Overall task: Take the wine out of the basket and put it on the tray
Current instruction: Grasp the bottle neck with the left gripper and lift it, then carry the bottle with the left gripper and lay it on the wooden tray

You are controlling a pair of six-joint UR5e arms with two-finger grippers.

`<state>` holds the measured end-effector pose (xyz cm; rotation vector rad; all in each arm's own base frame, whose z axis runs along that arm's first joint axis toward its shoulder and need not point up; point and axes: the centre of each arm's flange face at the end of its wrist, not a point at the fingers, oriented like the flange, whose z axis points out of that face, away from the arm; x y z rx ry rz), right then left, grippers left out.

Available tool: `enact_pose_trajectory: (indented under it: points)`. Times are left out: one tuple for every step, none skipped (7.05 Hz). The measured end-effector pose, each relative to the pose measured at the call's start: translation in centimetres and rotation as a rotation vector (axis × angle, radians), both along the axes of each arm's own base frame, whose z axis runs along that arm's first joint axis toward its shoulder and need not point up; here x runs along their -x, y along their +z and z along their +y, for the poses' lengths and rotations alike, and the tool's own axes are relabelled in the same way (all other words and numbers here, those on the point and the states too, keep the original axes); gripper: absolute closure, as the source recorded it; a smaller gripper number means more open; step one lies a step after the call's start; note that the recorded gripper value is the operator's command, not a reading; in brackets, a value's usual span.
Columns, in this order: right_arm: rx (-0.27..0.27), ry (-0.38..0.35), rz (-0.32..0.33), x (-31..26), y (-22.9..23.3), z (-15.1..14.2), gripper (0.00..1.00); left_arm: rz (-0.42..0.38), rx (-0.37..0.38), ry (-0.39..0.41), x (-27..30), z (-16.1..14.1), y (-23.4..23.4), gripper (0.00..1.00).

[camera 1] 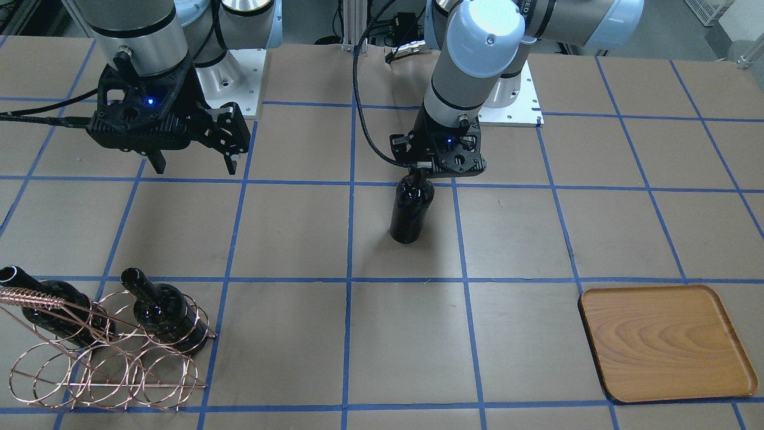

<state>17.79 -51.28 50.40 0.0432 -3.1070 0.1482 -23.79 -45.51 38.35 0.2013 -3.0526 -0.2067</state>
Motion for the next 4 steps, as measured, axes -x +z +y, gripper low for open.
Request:
enact_pose_trajectory:
  points:
    - [-0.002,0.002,0.000,0.0,0.0,0.0,0.00,-0.004,0.019,-0.005,-0.9,-0.6,0.7,1.00]
    - [-0.007,0.006,0.001,-0.1,-0.3,0.0,0.00,-0.031,0.051,-0.043,-2.9,-1.9,1.8,1.00]
    - [-0.010,0.010,0.004,0.0,-0.5,0.0,0.00,-0.069,0.076,-0.094,-5.7,-3.4,2.7,1.00]
    - [-0.012,0.011,0.010,0.0,-0.7,0.0,0.00,-0.087,0.096,-0.109,-8.5,-5.0,3.5,1.00]
